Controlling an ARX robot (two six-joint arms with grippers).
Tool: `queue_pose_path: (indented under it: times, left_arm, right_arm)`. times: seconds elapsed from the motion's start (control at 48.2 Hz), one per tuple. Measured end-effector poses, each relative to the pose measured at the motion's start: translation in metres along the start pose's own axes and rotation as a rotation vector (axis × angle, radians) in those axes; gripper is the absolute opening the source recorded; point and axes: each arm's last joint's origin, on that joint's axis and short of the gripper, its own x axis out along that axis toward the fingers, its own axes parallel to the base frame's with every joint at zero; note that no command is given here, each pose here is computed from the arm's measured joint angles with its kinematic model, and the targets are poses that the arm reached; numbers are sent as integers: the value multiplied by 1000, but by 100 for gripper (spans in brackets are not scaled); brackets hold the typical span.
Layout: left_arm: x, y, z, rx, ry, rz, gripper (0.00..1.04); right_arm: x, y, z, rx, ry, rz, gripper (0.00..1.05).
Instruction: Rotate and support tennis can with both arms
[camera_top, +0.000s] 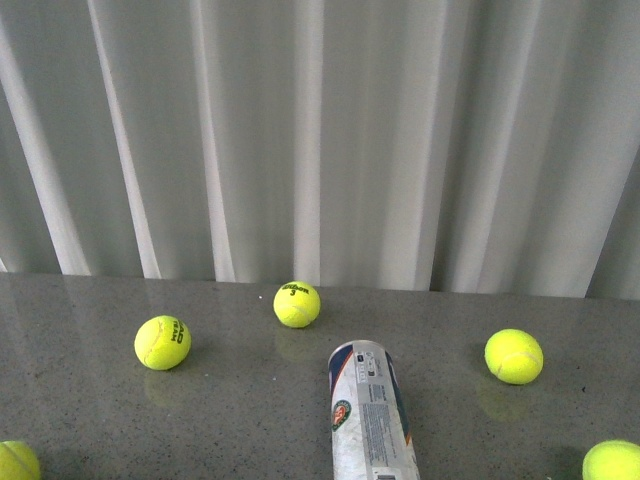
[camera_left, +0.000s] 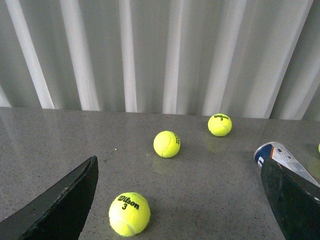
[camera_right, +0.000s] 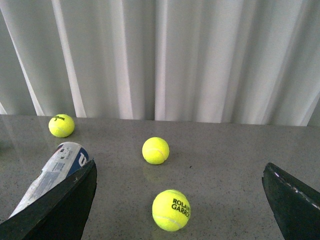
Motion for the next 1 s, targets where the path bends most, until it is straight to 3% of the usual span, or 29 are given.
queue_pose_path:
  times: [0.997]
  left_arm:
    - [0, 0, 0, 0, 0, 0, 98]
  right_arm:
    - [0, 0, 0, 0, 0, 0, 98]
